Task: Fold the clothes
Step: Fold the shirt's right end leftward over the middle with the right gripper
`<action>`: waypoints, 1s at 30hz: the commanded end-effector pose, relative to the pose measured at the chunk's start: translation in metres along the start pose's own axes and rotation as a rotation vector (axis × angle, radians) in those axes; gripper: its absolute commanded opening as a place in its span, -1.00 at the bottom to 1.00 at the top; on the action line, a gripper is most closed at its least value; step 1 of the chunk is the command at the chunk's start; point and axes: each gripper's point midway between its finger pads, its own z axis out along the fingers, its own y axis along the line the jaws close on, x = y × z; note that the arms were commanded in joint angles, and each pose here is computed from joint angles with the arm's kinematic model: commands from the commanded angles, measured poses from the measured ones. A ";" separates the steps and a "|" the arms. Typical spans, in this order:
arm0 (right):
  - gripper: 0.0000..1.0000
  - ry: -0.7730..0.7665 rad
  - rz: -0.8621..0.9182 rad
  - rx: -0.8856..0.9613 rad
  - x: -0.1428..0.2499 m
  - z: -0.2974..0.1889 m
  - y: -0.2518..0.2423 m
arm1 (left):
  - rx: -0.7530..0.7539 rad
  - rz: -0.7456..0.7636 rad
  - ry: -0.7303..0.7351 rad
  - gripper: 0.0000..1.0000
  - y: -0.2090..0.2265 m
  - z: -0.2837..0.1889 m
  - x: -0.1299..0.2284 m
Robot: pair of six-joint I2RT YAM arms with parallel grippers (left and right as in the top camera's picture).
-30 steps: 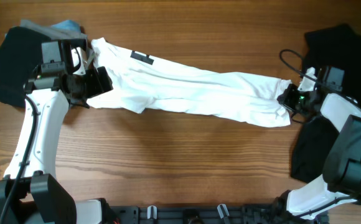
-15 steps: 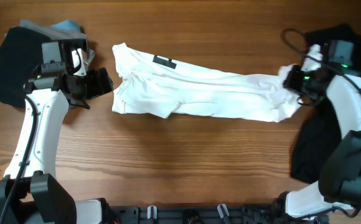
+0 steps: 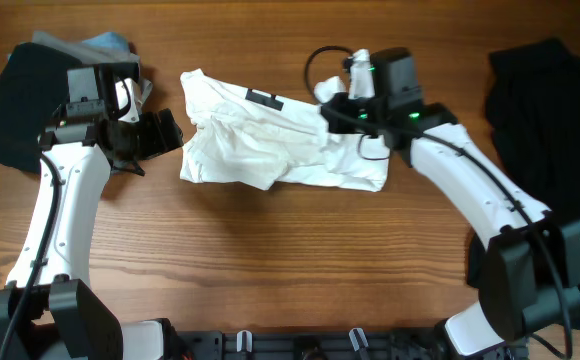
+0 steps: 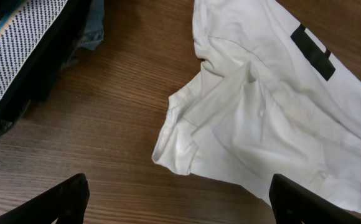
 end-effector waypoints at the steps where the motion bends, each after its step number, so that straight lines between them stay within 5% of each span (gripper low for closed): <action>1: -0.87 -0.005 0.086 0.053 0.006 0.022 0.002 | 0.017 0.010 -0.026 0.84 -0.004 -0.009 -0.006; 11: -0.79 -0.005 0.094 0.071 0.006 0.034 -0.013 | 0.014 0.008 -0.013 0.85 -0.003 -0.009 -0.003; 13: 0.52 0.014 0.086 0.027 0.009 0.036 -0.005 | 0.014 0.008 -0.014 0.84 -0.003 -0.009 -0.003; 14: 0.78 0.018 0.057 0.007 0.009 0.036 -0.001 | 0.014 0.008 -0.014 0.85 -0.003 -0.009 -0.003; 16: 0.80 0.017 -0.007 -0.019 0.008 0.035 0.004 | 0.014 0.008 -0.013 0.85 -0.003 -0.009 -0.003; 20: 0.51 0.025 -0.008 0.013 0.006 0.028 -0.014 | 0.014 0.008 -0.012 0.87 -0.003 -0.009 -0.003; 24: -0.17 0.055 0.146 0.141 0.011 0.015 -0.066 | 0.020 0.007 -0.005 0.86 -0.004 -0.009 -0.001; 27: -0.87 0.141 0.194 0.205 0.036 0.024 -0.087 | 0.036 0.006 -0.001 0.85 -0.007 -0.009 0.000; 30: -0.91 0.305 0.360 0.206 0.086 0.052 -0.092 | 0.035 0.007 -0.002 0.85 -0.007 -0.009 0.000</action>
